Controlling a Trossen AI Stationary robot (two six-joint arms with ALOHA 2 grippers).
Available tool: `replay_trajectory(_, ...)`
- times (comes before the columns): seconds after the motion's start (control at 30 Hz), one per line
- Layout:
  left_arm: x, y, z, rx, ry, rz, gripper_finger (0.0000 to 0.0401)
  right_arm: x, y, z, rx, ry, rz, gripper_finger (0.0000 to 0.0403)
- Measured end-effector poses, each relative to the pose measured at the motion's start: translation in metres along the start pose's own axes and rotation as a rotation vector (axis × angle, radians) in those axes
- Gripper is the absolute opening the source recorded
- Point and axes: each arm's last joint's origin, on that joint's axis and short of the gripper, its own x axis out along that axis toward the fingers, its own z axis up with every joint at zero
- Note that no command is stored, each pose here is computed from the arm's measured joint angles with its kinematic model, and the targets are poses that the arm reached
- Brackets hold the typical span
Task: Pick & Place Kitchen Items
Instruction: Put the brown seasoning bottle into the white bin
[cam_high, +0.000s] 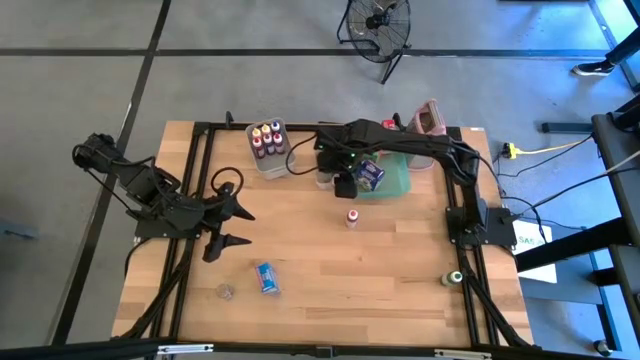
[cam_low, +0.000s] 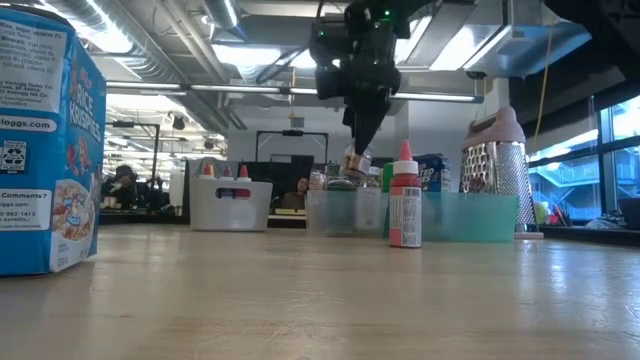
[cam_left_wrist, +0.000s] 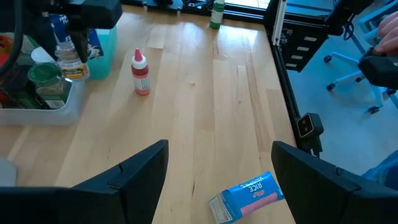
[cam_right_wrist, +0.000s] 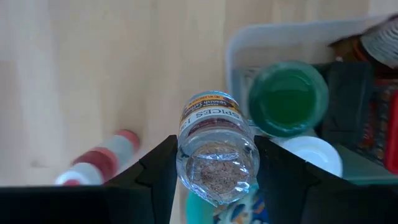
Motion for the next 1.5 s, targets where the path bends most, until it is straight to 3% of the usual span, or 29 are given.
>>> replay_trajectory(1.1, 0.002, 0.0, -0.002, -0.048, 0.01, -0.001, 0.0281, 0.026, -0.022, -0.001, 0.09, 0.09, -0.128, 0.018)
replay_trajectory(1.5, 0.002, 0.0, -0.002, -0.057, 0.01, -0.001, 0.0281, 0.026, -0.025, -0.001, 0.118, 0.088, -0.131, 0.021)
